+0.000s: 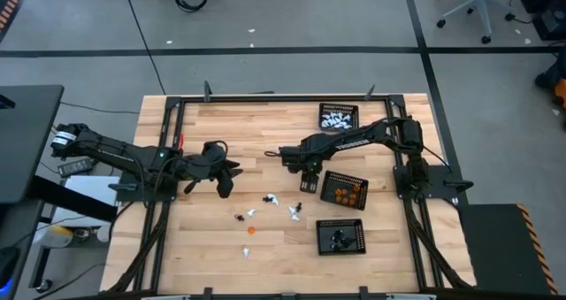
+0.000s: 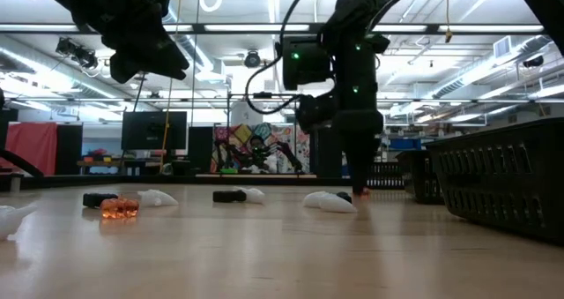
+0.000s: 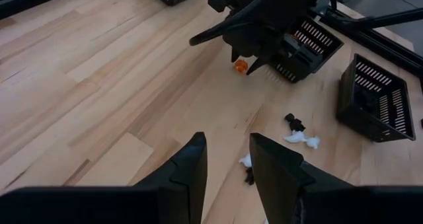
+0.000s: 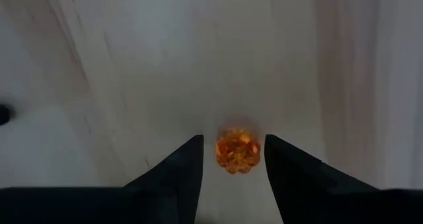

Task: Sort Halloween decoration
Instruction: Put the orange pumpkin toy into the center black bin

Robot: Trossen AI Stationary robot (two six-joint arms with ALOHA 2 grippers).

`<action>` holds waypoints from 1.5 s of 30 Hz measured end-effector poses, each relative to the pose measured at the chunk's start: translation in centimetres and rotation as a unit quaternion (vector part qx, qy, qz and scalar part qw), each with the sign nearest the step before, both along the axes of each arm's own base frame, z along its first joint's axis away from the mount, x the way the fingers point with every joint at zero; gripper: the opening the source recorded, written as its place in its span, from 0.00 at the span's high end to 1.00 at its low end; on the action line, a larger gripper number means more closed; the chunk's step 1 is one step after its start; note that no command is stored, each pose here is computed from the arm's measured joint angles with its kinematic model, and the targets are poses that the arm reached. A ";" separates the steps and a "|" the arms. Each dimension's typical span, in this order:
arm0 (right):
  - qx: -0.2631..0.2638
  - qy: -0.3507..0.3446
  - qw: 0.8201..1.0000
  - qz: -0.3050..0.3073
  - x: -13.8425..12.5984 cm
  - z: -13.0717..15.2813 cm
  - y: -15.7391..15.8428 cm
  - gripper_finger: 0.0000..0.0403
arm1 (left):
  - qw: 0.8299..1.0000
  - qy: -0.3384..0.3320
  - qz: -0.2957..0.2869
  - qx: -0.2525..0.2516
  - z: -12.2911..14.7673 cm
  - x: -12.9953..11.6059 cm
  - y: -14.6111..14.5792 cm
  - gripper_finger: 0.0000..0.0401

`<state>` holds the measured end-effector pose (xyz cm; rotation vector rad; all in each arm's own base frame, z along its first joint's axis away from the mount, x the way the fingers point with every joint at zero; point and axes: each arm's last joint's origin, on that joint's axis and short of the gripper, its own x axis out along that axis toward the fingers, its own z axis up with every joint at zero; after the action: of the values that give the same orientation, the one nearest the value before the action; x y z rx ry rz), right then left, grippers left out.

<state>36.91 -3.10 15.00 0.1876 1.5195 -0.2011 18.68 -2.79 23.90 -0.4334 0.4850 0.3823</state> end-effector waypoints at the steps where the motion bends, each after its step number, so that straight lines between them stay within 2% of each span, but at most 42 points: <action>1: -0.004 -0.002 1.000 0.002 0.1 0.2 0.1 0.59 | 1.000 0.000 0.000 0.000 0.0 0.0 0.0 0.69; 5: -0.025 -0.006 1.000 0.006 0.2 0.0 0.3 0.59 | 1.000 0.001 0.000 0.000 0.0 0.0 0.0 0.69; 19: -0.021 -0.007 1.000 0.002 -0.3 -0.7 0.3 0.61 | 1.000 0.001 0.000 0.000 0.0 0.0 0.0 0.69; 29: -0.003 -0.009 1.000 0.006 -0.3 -0.7 0.4 0.78 | 1.000 0.001 0.000 0.001 0.0 0.0 0.0 0.69; 45: 0.006 -0.021 1.000 -0.002 0.5 0.3 0.5 0.76 | 1.000 0.002 -0.001 0.001 0.0 0.0 0.0 0.69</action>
<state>37.45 -2.63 15.31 0.2031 1.4797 -0.1891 18.66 -2.78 23.87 -0.4302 0.4884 0.3827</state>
